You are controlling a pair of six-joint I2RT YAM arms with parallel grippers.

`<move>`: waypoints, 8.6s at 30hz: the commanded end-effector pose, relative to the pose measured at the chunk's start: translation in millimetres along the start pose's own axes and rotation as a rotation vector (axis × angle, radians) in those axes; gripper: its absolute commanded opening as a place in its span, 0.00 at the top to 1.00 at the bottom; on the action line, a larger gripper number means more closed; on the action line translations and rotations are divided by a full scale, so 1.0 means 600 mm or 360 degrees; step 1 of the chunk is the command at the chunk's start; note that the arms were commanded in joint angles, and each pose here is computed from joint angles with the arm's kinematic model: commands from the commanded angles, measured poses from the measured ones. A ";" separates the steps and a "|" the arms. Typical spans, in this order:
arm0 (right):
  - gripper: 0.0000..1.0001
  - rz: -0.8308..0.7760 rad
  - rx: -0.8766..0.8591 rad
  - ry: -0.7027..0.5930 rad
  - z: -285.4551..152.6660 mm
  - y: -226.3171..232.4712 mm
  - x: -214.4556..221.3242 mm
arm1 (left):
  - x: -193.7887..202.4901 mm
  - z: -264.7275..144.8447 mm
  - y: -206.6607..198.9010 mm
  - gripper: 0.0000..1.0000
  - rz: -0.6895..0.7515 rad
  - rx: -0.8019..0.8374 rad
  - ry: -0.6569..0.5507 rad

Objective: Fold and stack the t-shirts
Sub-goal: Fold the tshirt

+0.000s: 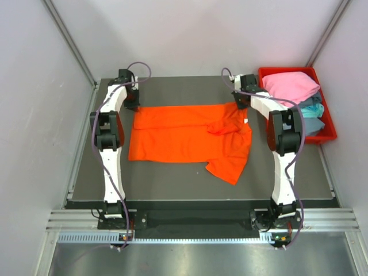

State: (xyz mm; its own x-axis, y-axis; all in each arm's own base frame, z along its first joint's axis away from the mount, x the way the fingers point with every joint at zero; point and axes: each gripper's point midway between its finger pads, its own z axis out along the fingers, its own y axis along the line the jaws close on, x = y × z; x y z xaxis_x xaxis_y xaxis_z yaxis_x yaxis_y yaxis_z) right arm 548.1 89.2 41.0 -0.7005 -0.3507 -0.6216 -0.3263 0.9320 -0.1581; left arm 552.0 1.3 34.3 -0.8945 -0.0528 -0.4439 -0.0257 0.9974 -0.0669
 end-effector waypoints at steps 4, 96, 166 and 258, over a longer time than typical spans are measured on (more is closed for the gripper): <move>1.00 0.0006 0.0097 -0.0259 0.003 -0.029 -0.102 | -0.093 0.003 0.032 1.00 -0.0025 -0.0140 -0.0298; 0.56 -0.1399 -0.1082 0.0198 -0.361 0.341 0.397 | 0.254 -0.307 0.020 0.39 -0.0309 -0.0071 -0.0063; 1.00 -0.0965 -0.0431 -0.0154 -0.373 0.168 0.169 | 0.289 -0.292 -0.005 1.00 -0.0557 0.0302 0.0190; 1.00 -0.0665 0.0257 -0.0376 -0.242 0.001 -0.083 | 0.034 -0.170 -0.013 1.00 -0.0205 0.0350 -0.0046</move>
State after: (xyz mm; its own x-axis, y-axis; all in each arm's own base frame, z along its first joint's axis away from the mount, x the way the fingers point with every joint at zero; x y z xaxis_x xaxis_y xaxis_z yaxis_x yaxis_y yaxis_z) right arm 460.7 107.3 146.2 -0.3908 -0.7201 -0.5734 -0.5522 0.6818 -0.4799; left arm 465.5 2.4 94.2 -0.9078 -0.2272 -0.3526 -0.1084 0.9391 -0.3261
